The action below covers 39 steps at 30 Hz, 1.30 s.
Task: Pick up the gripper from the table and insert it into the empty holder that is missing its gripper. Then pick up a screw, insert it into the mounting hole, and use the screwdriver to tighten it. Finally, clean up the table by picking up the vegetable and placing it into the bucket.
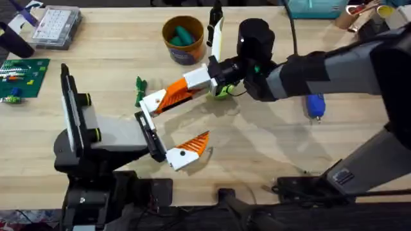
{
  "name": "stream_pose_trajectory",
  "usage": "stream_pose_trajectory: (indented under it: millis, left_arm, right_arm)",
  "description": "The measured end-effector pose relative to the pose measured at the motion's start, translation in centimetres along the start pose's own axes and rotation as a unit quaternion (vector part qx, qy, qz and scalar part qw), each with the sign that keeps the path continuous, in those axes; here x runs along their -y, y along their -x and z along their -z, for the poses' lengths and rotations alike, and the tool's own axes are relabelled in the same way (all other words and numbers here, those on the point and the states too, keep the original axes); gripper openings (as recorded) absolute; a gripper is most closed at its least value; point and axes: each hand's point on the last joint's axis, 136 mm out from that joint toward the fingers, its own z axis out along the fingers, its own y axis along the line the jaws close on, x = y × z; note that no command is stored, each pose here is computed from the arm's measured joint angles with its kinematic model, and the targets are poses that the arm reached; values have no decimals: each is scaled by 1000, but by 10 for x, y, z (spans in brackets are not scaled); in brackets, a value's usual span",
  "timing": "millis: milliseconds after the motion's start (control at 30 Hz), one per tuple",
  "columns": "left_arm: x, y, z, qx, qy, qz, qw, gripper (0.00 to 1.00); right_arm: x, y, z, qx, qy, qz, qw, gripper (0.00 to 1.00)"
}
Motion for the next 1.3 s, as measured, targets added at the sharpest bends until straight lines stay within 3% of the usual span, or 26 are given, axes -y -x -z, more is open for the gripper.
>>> stream_pose_trajectory:
  millis: [1300]
  left_arm:
    - [-3,0,1,0,9,1,1000,986]
  right_arm:
    - [0,1,-7,6,-3,-6,1000,12]
